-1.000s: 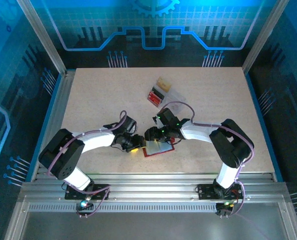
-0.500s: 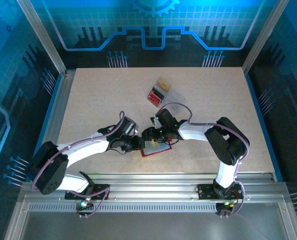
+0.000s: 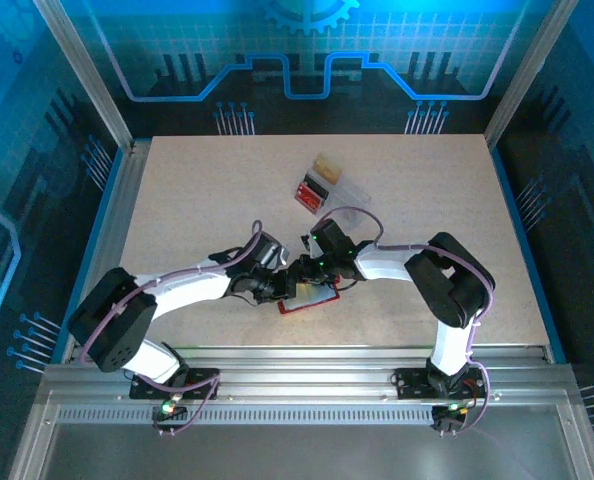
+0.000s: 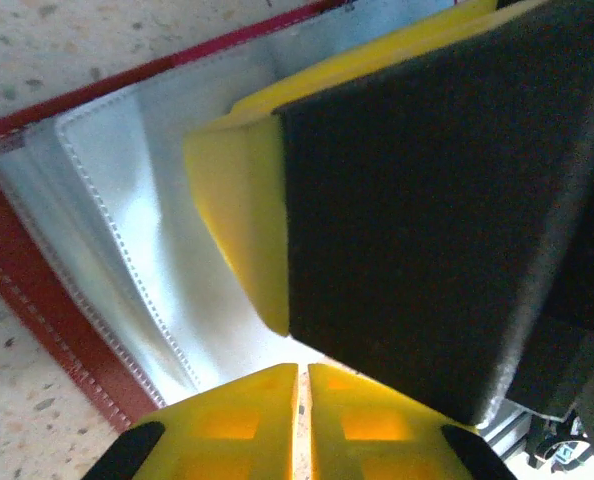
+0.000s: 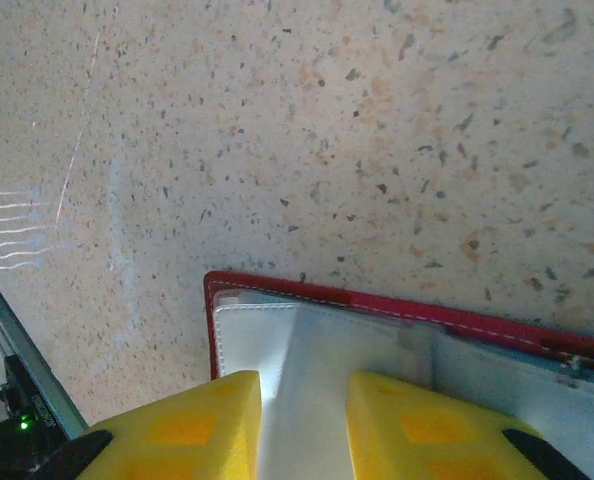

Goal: Put the credit cards into the card holder
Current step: Flip over the card slot in the card holder.

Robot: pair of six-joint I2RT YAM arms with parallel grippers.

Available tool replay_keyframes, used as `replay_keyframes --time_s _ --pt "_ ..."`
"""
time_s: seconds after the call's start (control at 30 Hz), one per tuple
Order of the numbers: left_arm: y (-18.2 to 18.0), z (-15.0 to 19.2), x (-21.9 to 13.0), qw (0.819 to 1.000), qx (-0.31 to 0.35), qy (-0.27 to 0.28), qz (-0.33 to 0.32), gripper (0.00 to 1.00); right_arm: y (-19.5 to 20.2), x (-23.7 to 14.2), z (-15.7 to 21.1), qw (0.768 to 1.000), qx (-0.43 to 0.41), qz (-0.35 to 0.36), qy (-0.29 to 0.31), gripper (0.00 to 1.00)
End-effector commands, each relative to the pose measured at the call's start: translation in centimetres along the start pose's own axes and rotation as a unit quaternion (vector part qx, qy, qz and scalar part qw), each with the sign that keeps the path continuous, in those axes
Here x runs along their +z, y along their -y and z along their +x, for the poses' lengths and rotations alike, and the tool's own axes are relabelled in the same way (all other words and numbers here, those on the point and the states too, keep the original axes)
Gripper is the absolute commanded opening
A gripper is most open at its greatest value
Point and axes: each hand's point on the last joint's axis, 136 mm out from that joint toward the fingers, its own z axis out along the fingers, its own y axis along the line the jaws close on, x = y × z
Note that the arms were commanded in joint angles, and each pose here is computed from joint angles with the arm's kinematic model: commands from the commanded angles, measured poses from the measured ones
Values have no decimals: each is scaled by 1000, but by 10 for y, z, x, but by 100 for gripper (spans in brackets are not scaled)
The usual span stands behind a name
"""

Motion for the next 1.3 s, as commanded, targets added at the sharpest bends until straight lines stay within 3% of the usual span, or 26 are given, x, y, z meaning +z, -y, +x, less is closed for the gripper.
replay_keyframes --time_s 0.0,0.43,0.67,0.8,0.97,1.13,1.27 --pt "7 -9 8 1000 16 5 4 10 22 7 19 999 18 29 -31 29" --pt "-36 12 31 999 -5 -21 -46 8 9 -3 7 999 -2 25 -27 38" --pt "-42 21 35 998 3 -36 -45 9 -17 -60 -44 992 -91 80 41 51" --pt "-45 24 41 998 4 -47 -44 9 -16 -115 -86 962 -151 203 99 58" --pt "-45 24 42 998 9 -52 -45 9 13 -161 -132 899 -184 377 127 64" --pt "-45 25 41 997 12 -54 -48 9 41 -167 -166 837 -211 493 107 64" --pt "-45 25 41 997 12 -55 -48 9 55 -159 -180 810 -225 534 87 59"
